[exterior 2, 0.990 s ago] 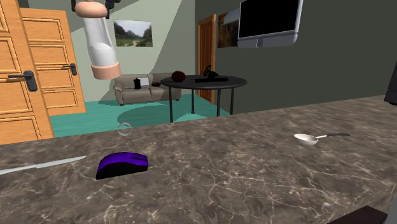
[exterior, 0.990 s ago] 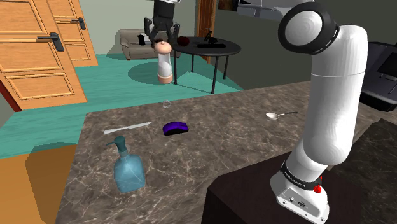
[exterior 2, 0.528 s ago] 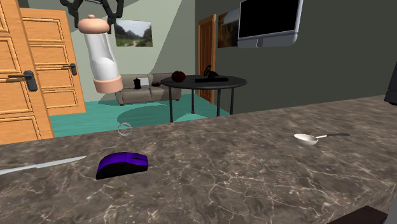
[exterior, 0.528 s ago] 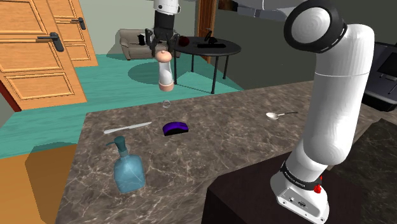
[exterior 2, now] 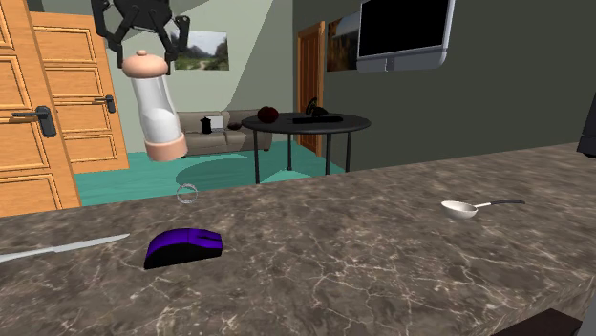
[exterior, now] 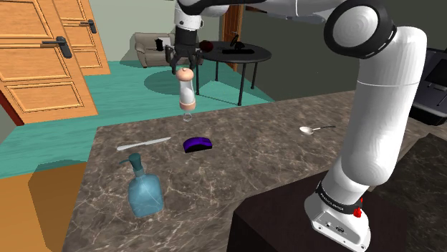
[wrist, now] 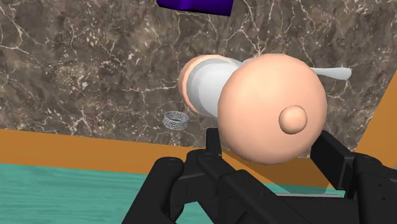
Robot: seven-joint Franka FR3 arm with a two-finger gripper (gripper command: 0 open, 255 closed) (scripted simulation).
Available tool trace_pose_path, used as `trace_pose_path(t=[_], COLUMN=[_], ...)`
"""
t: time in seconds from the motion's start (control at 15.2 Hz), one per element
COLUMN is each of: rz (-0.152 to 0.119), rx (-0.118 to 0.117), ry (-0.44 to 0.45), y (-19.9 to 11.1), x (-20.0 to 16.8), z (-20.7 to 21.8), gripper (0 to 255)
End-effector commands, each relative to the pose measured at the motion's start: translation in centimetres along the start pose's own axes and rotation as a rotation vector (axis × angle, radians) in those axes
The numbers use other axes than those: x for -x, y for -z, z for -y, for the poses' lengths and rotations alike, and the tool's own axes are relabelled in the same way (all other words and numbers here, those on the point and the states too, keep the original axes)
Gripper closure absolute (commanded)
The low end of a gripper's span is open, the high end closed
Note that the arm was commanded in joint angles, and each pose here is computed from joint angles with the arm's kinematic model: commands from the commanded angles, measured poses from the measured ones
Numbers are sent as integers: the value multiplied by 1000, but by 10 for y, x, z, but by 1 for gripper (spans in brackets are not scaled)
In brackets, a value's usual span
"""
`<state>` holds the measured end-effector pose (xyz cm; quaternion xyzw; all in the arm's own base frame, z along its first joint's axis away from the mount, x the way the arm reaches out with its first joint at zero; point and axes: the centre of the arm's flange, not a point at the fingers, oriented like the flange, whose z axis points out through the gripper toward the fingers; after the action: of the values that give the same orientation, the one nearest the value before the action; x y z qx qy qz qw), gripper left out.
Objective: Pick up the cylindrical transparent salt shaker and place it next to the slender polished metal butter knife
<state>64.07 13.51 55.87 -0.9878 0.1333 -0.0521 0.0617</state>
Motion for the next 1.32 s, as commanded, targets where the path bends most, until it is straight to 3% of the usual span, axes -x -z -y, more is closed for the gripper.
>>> trace_pose_path(t=[0.0,1.25], rz=[-1,-1], rx=[0,0], ry=[0,0], y=[-11,-110], x=[1,10], z=[-2,-15], gripper=[255,255])
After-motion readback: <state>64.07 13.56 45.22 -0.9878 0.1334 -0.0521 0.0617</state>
